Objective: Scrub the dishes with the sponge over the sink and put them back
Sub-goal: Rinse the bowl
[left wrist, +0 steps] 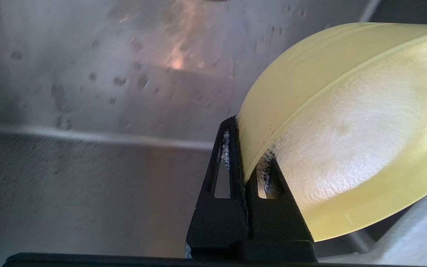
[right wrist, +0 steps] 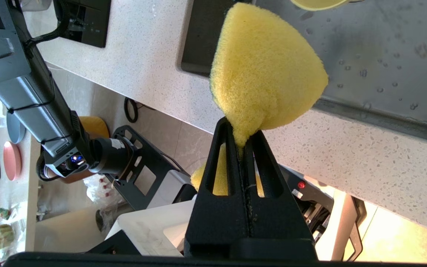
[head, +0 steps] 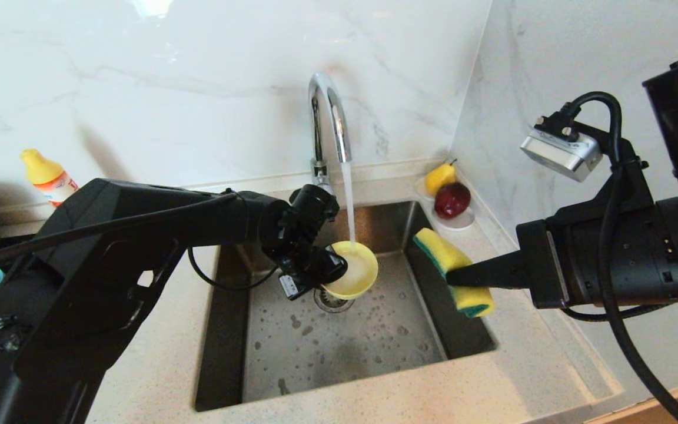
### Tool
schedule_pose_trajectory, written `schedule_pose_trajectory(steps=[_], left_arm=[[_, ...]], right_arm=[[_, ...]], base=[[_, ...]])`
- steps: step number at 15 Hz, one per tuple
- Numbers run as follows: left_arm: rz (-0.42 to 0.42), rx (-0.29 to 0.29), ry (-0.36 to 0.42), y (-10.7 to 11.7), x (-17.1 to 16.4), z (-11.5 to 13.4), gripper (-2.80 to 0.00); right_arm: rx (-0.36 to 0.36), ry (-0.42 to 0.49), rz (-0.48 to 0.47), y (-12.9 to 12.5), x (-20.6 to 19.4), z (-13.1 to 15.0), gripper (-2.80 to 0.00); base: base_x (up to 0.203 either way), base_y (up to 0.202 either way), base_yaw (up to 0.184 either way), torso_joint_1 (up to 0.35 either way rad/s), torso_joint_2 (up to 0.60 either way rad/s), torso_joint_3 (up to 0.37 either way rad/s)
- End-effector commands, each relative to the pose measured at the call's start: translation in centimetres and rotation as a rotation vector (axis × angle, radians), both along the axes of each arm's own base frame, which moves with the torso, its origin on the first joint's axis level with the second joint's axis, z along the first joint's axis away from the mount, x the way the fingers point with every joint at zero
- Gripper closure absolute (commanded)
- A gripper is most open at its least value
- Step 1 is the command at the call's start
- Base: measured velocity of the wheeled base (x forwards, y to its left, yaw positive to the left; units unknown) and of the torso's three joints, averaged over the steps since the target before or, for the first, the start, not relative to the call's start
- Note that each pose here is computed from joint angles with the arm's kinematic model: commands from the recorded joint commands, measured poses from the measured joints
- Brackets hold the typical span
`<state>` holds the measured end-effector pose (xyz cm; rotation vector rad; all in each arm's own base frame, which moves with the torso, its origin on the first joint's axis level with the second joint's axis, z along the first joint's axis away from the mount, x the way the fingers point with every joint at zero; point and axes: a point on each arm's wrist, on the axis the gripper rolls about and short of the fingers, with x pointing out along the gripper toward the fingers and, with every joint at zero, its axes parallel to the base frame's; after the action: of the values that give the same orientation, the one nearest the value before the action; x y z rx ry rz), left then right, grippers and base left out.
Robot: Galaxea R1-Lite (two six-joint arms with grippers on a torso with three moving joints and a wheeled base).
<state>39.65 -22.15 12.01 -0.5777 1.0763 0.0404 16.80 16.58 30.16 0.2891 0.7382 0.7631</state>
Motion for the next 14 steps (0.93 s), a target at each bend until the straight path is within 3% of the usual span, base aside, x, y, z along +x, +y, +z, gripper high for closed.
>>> schedule_pose_trajectory(steps=[1,4,7,9,11,14], left_arm=[[0.002,0.012,0.018,0.6,-1.0,1.0,0.0],[0.001,0.071,0.023,2.6,-3.4,3.6,0.0],[0.099,0.257,-0.055,5.7,-6.0,5.8,0.0],[0.155,0.325,-0.123,7.7,-7.3,7.0,0.0],[0.194,0.377,-0.214,9.3,-8.1,7.6,0.0],[0.234,0.44,-0.467,10.8,-8.2,9.0,0.0]], right_arm=[[0.002,0.002,-0.002,-0.1,0.0,0.0,0.0],[-0.002,0.005,-0.016,-0.2,0.2,-0.1,0.0],[-0.006,0.012,-0.038,-0.5,0.7,-0.3,0.0],[-0.008,0.012,-0.046,-0.8,0.6,-0.3,0.0],[-0.011,0.018,-0.051,-0.8,0.6,-0.5,0.0],[-0.022,0.036,-0.057,-0.9,0.7,-1.0,0.0]], base=[[0.0,0.0,0.0,0.0,0.0,0.0],[0.0,0.0,0.0,0.0,0.0,0.0],[0.0,0.0,0.0,0.0,0.0,0.0],[0.0,0.0,0.0,0.0,0.0,0.0],[0.0,0.0,0.0,0.0,0.0,0.0],[0.0,0.0,0.0,0.0,0.0,0.0]])
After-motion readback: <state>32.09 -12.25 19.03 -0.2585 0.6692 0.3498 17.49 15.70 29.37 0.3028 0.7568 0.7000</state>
